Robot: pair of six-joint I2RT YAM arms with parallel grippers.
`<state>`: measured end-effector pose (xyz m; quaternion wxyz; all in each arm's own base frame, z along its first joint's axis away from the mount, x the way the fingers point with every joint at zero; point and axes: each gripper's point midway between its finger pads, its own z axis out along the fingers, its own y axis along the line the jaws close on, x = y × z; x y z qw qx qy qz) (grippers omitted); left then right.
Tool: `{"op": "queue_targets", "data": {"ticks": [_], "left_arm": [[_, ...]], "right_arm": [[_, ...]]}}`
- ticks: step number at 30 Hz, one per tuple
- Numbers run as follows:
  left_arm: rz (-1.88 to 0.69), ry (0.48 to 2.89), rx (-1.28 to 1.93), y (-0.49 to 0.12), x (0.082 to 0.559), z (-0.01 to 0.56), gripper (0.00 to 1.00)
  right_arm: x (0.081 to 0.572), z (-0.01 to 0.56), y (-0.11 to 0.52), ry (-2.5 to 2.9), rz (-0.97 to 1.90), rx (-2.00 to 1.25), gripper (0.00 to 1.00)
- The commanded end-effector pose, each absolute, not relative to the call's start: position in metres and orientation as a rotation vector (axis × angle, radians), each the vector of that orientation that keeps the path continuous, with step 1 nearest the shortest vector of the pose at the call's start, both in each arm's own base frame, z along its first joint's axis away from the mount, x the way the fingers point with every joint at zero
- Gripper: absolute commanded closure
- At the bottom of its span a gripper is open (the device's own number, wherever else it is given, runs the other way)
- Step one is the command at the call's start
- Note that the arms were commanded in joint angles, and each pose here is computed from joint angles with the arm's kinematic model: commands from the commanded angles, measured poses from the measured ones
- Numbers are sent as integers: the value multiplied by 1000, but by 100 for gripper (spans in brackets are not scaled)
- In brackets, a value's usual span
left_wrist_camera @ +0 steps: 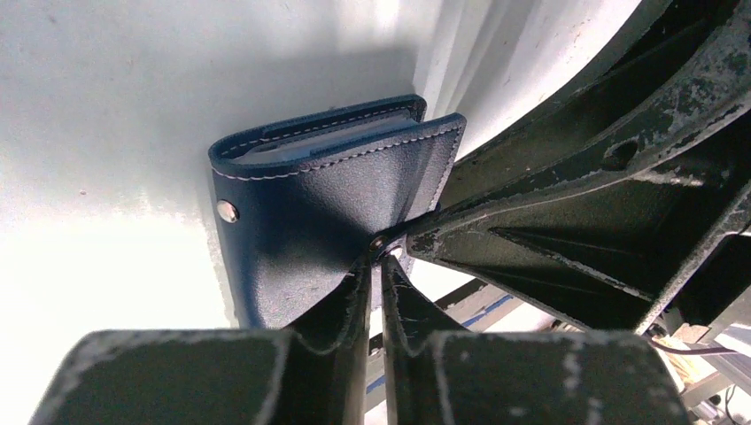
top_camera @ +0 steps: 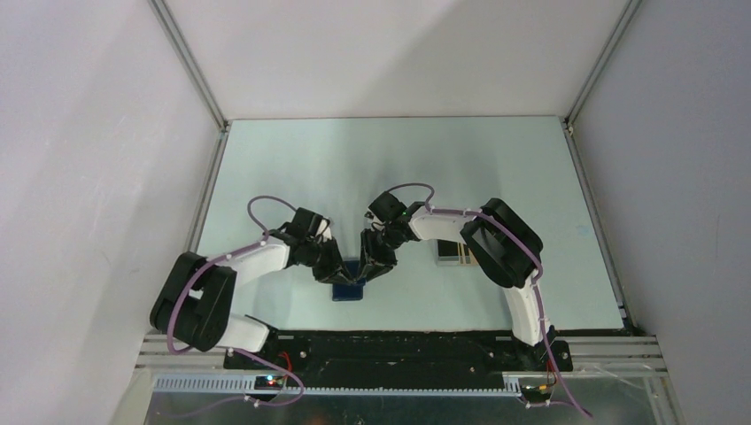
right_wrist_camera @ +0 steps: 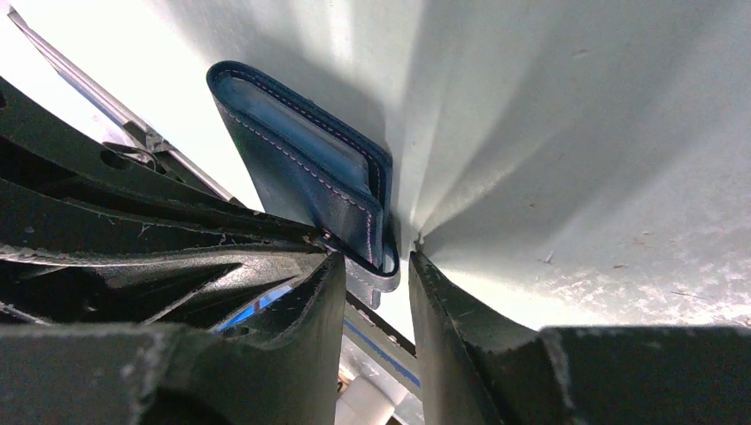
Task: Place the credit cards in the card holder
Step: Close the card holder at the center of the board.
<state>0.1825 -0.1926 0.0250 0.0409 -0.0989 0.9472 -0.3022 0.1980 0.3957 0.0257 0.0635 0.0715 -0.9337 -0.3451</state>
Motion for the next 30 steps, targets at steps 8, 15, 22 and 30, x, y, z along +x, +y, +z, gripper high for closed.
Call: {"op": "queue_targets", "data": {"ticks": [8, 15, 22, 30], "left_arm": [[-791, 2852, -305, -187, 199, 21, 100], [-711, 2811, -290, -179, 209, 31, 100], [-605, 2803, -268, -167, 212, 38, 100], [-543, 2835, -246, -161, 210, 34, 100]], "right_arm": [[198, 9, 389, -2847, -986, 211, 63], [193, 12, 391, -2841, -994, 249, 63], [192, 12, 393, -2842, -996, 255, 62], [188, -4, 398, -2849, -923, 273, 62]]}}
